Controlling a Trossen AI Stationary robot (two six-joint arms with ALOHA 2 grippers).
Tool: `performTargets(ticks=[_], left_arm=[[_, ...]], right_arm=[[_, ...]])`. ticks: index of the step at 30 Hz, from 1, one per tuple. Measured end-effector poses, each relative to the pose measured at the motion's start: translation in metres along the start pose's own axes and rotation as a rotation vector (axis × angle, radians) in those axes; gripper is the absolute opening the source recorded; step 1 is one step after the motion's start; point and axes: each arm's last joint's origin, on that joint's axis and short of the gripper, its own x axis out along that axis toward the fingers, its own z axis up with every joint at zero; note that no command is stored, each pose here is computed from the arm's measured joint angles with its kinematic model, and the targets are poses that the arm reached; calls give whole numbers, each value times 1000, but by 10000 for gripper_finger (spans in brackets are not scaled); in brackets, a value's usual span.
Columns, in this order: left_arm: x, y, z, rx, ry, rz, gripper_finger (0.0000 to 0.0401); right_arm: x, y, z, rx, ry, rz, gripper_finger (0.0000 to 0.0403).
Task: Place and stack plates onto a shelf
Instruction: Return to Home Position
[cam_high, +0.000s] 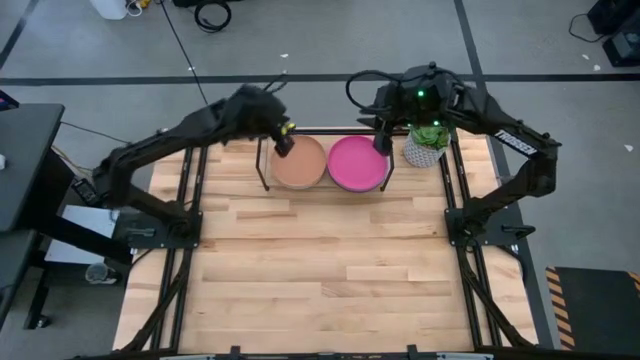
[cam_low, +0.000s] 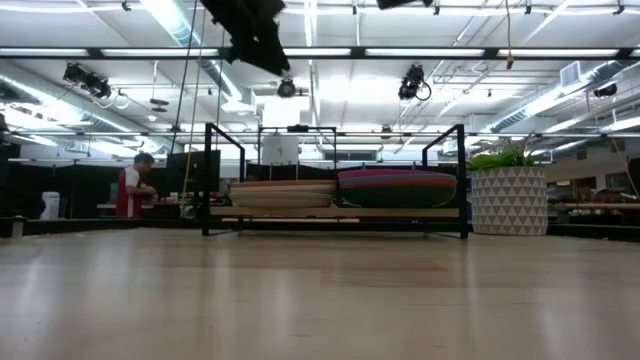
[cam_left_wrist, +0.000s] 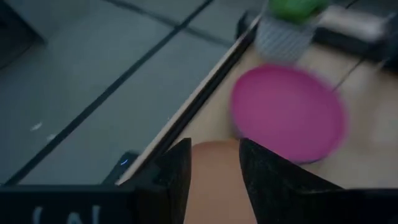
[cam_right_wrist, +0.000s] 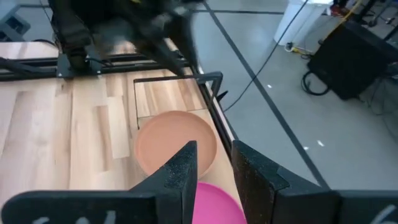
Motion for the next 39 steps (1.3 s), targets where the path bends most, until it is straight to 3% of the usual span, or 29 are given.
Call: performTargets(ticks=[8, 14, 21, 29, 39], left_arm=[[-43, -21, -47, -174, -184, -103, 141], [-65, -30, -88, -295, -318, -220, 141], [-84, -42, -122, -375, -446, -344, 141], [-97, -39, -156, -493, -569, -360, 141], [-102, -28, -198, -600, -612, -355, 141]], right_arm=[[30, 2, -47, 97, -100, 35, 107], [21, 10, -88, 180, -256, 104, 107], [6, 23, -143, 350, -341, 130, 104], [-11, 31, -195, 543, -425, 136, 83], [-29, 35, -233, 640, -468, 111, 43]])
